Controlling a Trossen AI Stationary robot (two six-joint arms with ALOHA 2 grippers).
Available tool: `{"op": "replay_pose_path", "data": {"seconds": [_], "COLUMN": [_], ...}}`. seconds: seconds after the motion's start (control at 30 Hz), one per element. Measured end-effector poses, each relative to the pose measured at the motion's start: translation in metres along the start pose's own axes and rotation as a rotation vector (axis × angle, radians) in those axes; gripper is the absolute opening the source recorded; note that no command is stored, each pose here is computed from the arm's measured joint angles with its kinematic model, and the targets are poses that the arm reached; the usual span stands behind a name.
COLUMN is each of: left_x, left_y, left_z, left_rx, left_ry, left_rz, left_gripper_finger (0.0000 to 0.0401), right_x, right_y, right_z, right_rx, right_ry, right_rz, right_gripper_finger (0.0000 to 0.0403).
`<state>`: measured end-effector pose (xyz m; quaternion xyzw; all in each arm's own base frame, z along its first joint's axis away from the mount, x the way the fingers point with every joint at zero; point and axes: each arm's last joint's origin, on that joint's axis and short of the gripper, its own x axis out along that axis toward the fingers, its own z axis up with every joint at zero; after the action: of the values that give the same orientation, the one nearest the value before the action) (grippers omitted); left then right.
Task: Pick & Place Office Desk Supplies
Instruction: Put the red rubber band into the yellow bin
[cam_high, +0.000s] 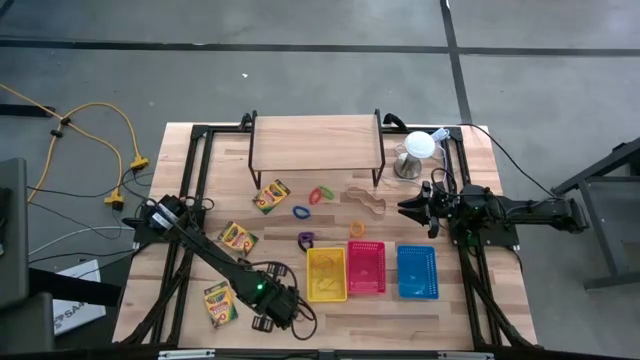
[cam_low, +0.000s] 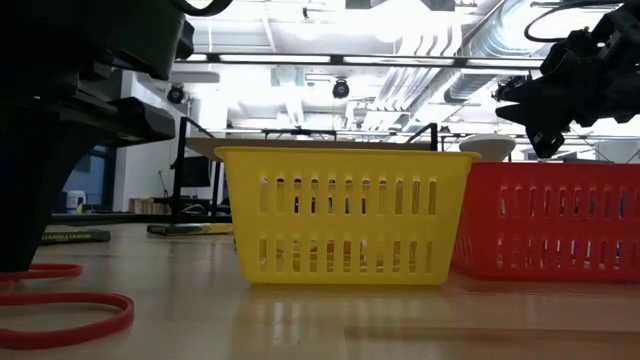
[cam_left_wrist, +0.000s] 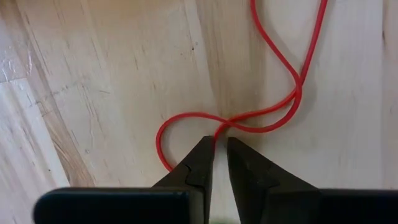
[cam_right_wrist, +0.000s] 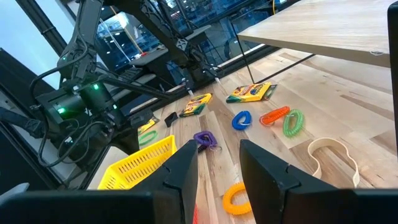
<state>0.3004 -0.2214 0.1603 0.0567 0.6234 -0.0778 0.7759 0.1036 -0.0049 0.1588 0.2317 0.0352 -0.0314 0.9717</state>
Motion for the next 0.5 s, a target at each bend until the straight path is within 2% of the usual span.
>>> {"op": "replay_pose_path", "data": {"seconds": [0.2,0.5], "left_x": [0.0003,-0.0001], "left_y": [0.0,0.0001], "left_z": [0.0,-0.0001], "left_rx": [0.0,-0.003], "left_ry": [0.0,0.0], "left_rz": [0.001,0.001], "left_gripper_finger": [0.0004,0.0001], "right_x": [0.0,0.0], "right_y": [0.0,0.0], "right_z": [-0.0001,0.0], "right_rx": [0.0,0.0], "right_ry": [0.0,0.0], "right_rz": [0.0,0.0], "right_gripper_finger": [0.0107,0.0107]}}
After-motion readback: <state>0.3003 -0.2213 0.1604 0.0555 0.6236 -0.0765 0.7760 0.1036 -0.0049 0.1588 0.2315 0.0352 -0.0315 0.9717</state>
